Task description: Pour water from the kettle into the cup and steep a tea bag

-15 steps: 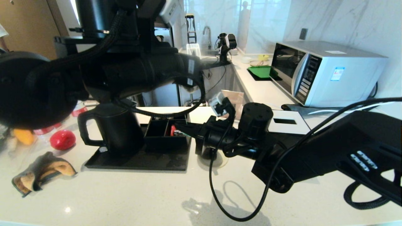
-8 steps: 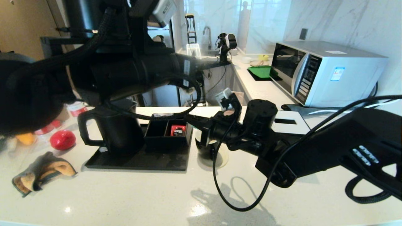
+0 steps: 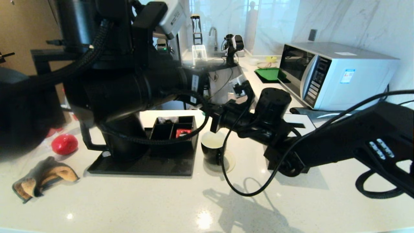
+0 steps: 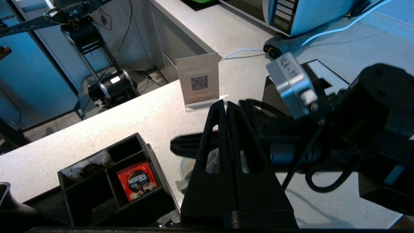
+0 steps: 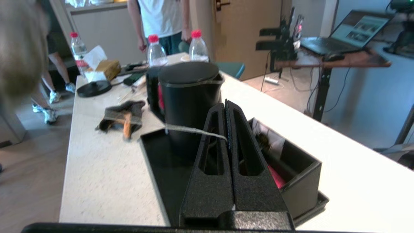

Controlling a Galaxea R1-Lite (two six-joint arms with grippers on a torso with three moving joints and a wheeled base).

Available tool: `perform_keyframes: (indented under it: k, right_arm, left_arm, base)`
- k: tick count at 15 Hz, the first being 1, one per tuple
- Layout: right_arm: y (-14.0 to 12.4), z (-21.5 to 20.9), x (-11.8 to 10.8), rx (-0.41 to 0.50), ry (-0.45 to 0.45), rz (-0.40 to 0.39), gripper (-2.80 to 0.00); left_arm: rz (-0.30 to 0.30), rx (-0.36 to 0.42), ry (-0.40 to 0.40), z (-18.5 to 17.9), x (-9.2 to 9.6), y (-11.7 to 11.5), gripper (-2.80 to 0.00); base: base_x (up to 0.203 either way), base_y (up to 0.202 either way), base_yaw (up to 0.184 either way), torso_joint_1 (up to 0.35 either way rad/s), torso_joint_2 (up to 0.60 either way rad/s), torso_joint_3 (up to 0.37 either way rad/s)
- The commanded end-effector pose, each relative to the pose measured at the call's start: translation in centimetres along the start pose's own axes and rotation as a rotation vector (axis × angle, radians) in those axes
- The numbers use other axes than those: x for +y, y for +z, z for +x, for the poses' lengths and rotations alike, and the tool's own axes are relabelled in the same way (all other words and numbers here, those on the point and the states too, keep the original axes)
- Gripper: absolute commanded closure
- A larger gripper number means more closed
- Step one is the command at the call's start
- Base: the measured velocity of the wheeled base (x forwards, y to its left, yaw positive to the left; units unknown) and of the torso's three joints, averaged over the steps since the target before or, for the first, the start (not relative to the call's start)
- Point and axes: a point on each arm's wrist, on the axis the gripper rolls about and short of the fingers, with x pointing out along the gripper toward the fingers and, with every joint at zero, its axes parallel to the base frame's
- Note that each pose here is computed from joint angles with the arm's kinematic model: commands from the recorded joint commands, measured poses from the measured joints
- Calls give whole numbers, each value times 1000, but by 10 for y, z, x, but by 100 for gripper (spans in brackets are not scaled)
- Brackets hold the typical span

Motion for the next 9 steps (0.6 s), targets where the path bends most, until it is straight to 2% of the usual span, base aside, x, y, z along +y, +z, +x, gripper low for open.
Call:
perform_keyframes:
  k: [1, 9]
  right_arm:
    - [14, 5, -5, -42, 0, -21, 0]
    - [48, 14, -11, -99, -3, -52, 0]
  left_arm:
    - [3, 17, 1, 0, 0, -6, 0]
    - [12, 66, 11, 5, 1, -21, 0]
  base:
    - [0, 0, 0, 0, 0, 0]
    - [0, 0, 0, 0, 0, 0]
